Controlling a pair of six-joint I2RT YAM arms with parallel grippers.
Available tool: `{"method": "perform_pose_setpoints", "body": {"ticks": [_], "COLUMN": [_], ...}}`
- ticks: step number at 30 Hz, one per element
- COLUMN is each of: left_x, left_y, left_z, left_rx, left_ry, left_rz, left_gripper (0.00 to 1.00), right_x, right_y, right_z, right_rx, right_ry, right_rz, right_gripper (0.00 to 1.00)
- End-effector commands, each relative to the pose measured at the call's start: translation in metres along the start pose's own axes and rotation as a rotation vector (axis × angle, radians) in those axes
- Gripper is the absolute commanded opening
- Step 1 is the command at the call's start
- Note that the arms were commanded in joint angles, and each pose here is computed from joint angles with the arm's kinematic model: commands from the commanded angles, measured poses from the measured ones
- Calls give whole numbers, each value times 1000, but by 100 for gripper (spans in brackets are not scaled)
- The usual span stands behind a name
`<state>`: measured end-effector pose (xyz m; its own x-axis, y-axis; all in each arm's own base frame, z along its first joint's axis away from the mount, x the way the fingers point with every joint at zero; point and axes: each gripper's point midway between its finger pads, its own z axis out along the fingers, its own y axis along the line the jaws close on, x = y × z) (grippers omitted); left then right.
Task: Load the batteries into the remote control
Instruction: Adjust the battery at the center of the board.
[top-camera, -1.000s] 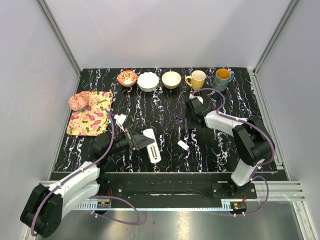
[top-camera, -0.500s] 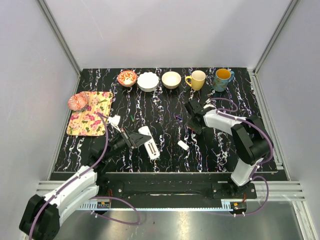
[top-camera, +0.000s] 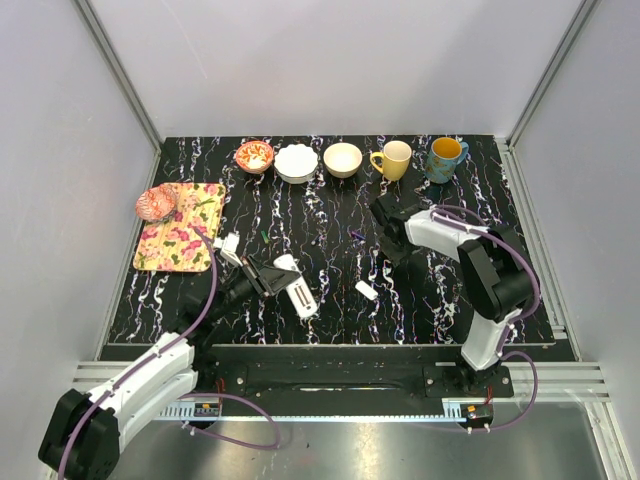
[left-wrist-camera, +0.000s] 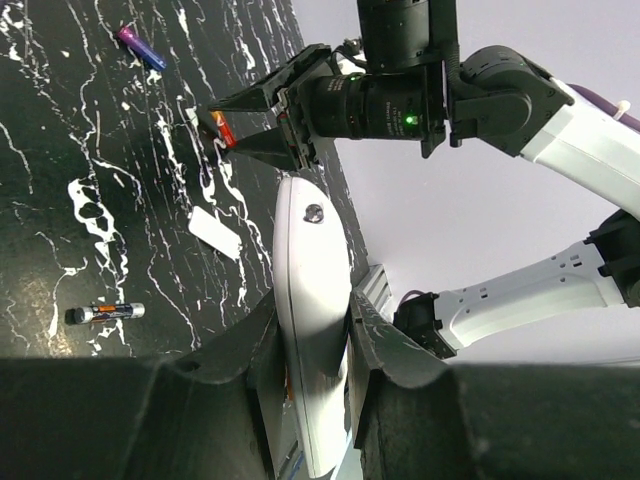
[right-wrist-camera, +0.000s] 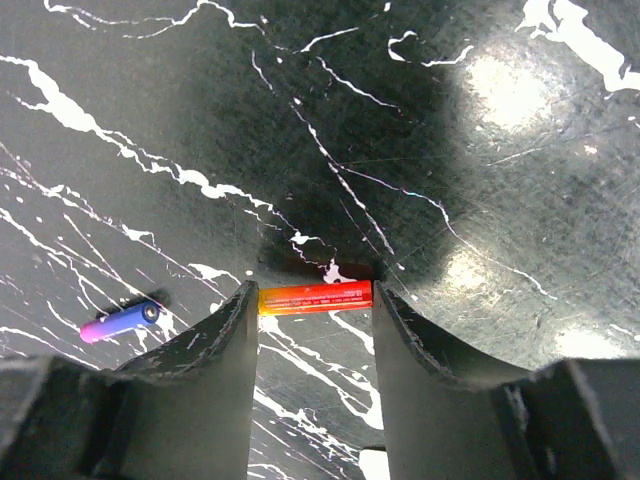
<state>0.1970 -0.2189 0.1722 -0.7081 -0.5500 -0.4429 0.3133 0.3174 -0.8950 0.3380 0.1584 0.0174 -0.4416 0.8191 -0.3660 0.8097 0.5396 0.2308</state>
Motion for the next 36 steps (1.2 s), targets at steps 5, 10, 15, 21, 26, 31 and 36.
{"method": "perform_pose_setpoints", "body": {"ticks": [5, 10, 15, 21, 26, 31, 36], "left_x": [-15, -13, -11, -10, -9, -6, -5], "left_y": [-6, -6, -3, -2, -4, -1, 3], "left_z": [2, 1, 1, 1, 0, -3, -3], "left_rx": [1, -6, -15, -20, -12, -14, -17], "left_ry": [-60, -51, -44, -40, -38, -38, -45], "left_rz": [17, 24, 21, 22, 23, 18, 5], "left_gripper": [0, 0, 0, 0, 0, 0, 0], "right_x": [0, -5, -2, 4, -4, -27, -28], "right_y": [-16, -13, -18, -10, 4, 25, 26], "right_z": [13, 12, 14, 12, -2, -35, -54], "right_rx": [188, 197, 211, 193, 131, -35, -309], "right_ry": [15, 11, 29, 88, 81, 18, -34], "right_rz": [85, 58, 34, -15, -65, -406, -790], "right_gripper": [25, 35, 47, 76, 77, 76, 74]}}
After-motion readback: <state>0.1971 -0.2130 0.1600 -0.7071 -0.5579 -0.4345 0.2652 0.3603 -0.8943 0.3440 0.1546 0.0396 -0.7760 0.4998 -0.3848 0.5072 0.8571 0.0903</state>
